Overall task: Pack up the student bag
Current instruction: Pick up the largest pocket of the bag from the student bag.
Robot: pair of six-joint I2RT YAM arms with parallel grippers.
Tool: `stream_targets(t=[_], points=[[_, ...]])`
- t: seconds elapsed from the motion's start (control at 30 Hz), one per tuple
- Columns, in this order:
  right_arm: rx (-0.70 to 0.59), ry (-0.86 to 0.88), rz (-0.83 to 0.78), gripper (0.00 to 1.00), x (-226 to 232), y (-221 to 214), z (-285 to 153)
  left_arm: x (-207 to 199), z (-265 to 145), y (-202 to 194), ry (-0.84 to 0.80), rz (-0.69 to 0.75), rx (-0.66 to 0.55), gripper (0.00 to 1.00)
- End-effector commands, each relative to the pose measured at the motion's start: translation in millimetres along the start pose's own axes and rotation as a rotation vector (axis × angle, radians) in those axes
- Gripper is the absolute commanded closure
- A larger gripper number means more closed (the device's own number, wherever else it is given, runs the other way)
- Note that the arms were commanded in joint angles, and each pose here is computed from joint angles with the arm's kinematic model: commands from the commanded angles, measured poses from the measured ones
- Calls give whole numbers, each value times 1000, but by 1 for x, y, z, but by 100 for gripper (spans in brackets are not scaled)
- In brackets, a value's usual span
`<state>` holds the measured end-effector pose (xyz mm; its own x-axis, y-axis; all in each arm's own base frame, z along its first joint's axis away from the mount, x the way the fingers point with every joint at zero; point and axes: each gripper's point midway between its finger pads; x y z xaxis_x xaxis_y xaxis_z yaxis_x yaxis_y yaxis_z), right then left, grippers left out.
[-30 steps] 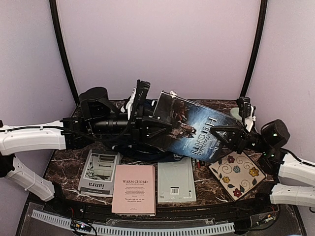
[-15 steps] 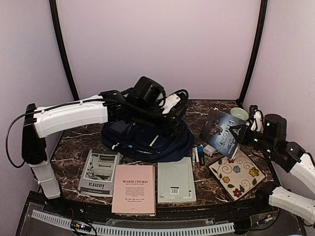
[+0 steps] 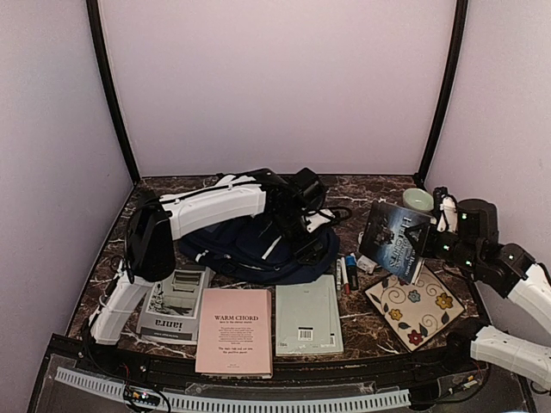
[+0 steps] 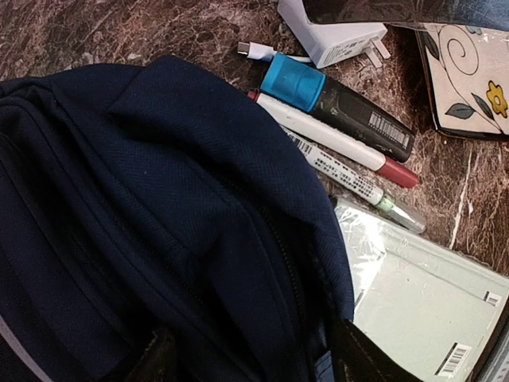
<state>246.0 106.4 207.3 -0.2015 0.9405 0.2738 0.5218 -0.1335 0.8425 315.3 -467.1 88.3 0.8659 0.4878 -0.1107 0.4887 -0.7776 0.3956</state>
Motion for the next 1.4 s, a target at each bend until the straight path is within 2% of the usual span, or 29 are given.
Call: stream_targets(t=[0.0,0.07,0.23,0.3,0.4,0.47,0.53,0.57,0.6,0.63,0.67,0.77,0.93,1.0,1.2,1.27,1.37], points=[[-184,62,32,100,18,52,-10,21,-31,-6,57,3,29,31],[-182,65,43,100,18,52,-8,22,-30,-13,62,11,62,32],[-211,86,57,100,23,61,-11,26,-26,-35,53,13,146,56],[-214,95,56,100,25,64,-14,25,-25,-43,50,14,175,57],[-214,97,57,100,26,67,-18,20,-21,-63,23,-2,242,48],[-220,103,60,100,26,67,-21,13,-20,-76,-2,-10,276,47],[-224,115,60,100,28,67,-22,7,-19,-85,-3,3,298,53],[-224,118,60,100,28,66,-22,5,-20,-86,-2,9,296,63],[-224,122,59,100,29,66,-21,4,-23,-84,-3,11,284,77],[-226,127,61,100,29,66,-21,4,-24,-83,-2,14,274,97],[-225,134,61,100,31,67,-21,4,-26,-80,4,13,255,100],[-211,181,54,100,41,68,-19,12,-44,-54,62,-5,141,100],[-160,315,52,100,68,71,-19,12,-124,20,130,-2,-228,100],[-164,380,73,100,80,77,-24,17,-150,32,181,6,-322,100],[-167,578,237,100,107,83,-30,19,-191,40,239,23,-457,100],[-158,582,252,100,108,83,-27,9,-192,40,191,50,-476,100],[-175,495,247,100,95,87,-26,-6,-174,27,105,75,-432,100]])
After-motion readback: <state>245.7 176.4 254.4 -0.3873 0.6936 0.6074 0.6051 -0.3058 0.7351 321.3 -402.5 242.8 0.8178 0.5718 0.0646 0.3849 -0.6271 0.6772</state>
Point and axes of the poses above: each gripper's point midway between its finger pads, its own z axis out along the fingers, its own x axis along the line the jaws close on, y = z × x, and after that the axes turned 5 degrees about -z, right-handed
